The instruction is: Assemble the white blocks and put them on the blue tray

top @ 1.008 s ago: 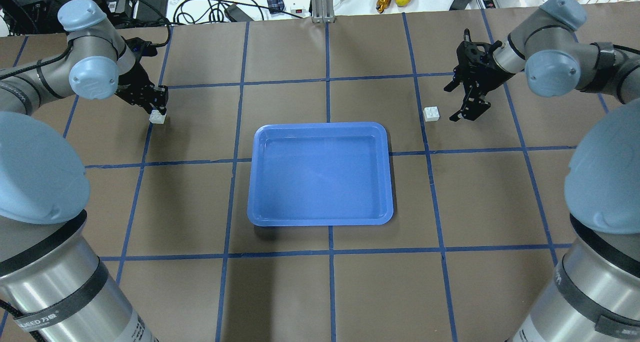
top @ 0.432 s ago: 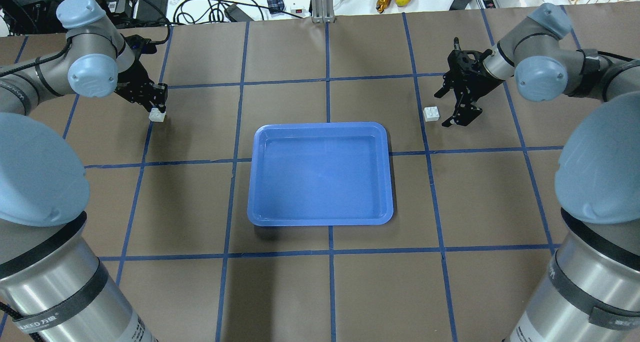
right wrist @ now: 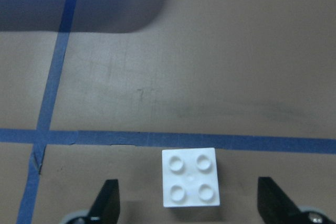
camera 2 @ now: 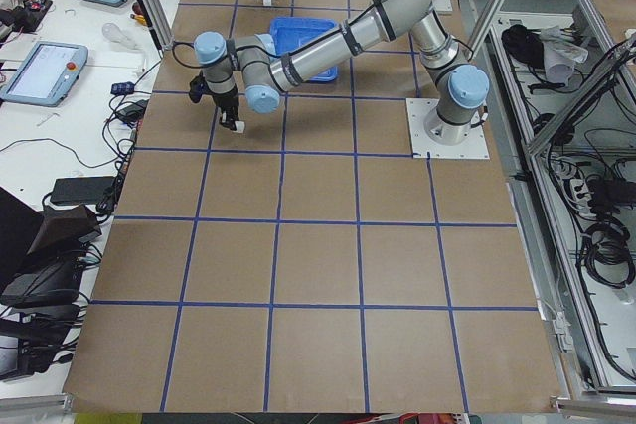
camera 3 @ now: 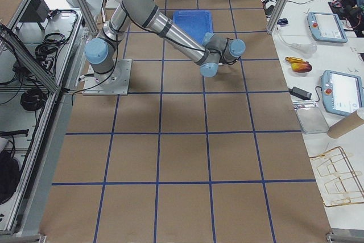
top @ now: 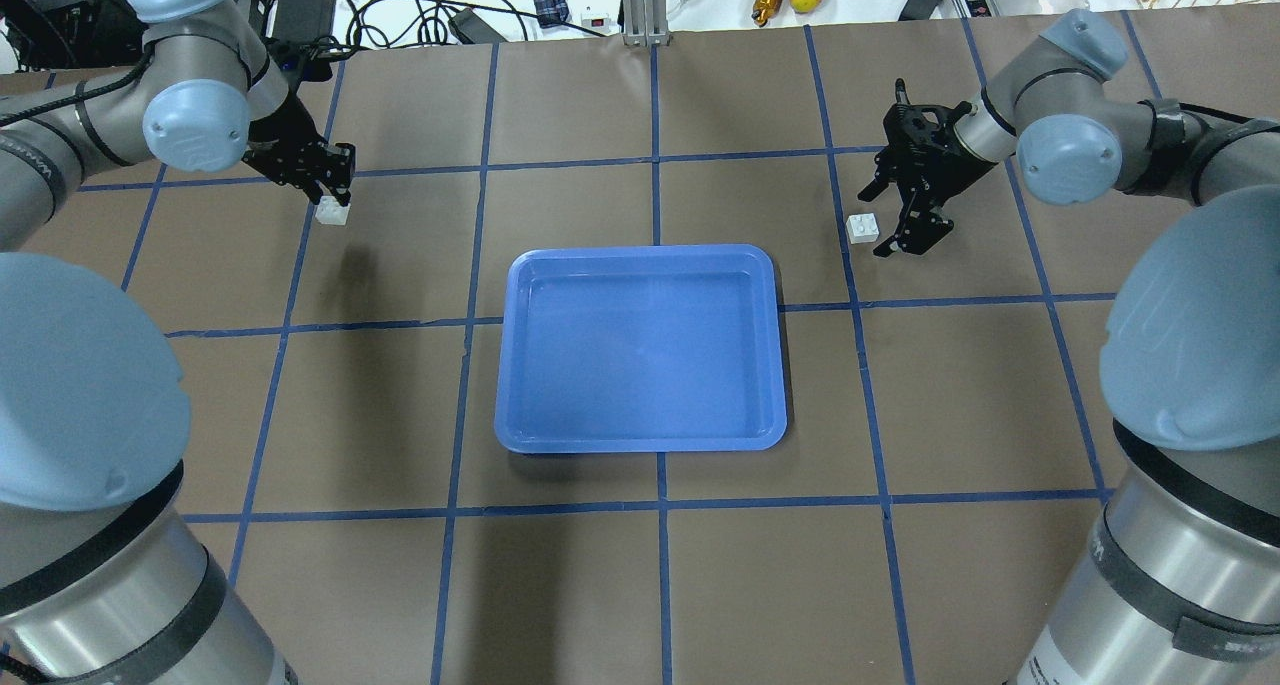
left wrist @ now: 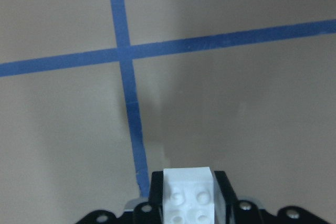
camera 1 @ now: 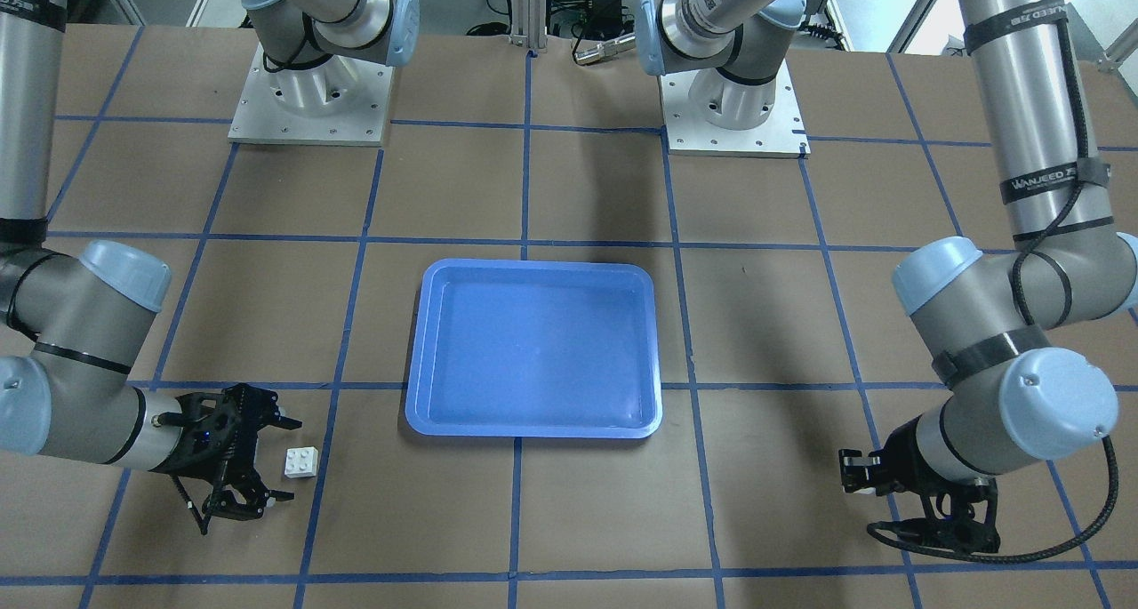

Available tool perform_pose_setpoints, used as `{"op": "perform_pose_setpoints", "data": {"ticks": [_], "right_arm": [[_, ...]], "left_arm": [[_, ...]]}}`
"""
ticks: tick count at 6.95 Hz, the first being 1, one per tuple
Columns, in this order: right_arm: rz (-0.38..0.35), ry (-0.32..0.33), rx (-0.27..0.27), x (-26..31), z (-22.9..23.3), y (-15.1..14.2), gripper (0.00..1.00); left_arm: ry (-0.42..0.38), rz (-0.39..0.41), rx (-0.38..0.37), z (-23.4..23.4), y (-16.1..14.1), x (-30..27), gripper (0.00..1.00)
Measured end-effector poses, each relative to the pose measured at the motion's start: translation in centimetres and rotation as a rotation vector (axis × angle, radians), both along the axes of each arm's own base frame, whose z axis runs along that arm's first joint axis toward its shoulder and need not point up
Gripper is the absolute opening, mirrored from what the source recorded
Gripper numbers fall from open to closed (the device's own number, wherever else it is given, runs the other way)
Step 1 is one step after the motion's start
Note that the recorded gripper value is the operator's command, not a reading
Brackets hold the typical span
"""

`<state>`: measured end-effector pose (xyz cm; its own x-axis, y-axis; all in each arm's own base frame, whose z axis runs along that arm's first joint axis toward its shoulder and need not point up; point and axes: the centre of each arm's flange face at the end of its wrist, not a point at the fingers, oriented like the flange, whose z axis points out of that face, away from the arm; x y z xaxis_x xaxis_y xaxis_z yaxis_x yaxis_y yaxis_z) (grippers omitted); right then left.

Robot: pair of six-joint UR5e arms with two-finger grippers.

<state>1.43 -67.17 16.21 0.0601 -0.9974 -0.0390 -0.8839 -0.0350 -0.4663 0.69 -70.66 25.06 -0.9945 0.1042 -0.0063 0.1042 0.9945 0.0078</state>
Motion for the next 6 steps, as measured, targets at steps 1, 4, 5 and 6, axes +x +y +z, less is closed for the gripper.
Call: {"op": "perform_pose_setpoints", "data": {"ticks": [1, 4, 5, 6], "right_arm": [[-0.001, -0.001, 0.004, 0.0, 0.0, 0.0, 0.71], [-0.008, -0.001, 0.018, 0.0, -0.4, 0.1, 0.19], [-0.009, 0.002, 0.020, 0.0, -0.4, 0.1, 0.00], [-0.010, 0.007, 0.021, 0.0, -0.3, 0.0, 0.00]], "left_arm": [[0.002, 0.005, -0.001, 1.9, 1.0, -5.6, 0.14], [0.028, -0.009, 0.026, 2.6, 8.8, -21.5, 0.09], [0.046, 0.029, 0.030, 1.6, 11.6, -25.0, 0.09], [0.064, 0.066, 0.020, 0.1, 13.7, -27.5, 0.09]]}}
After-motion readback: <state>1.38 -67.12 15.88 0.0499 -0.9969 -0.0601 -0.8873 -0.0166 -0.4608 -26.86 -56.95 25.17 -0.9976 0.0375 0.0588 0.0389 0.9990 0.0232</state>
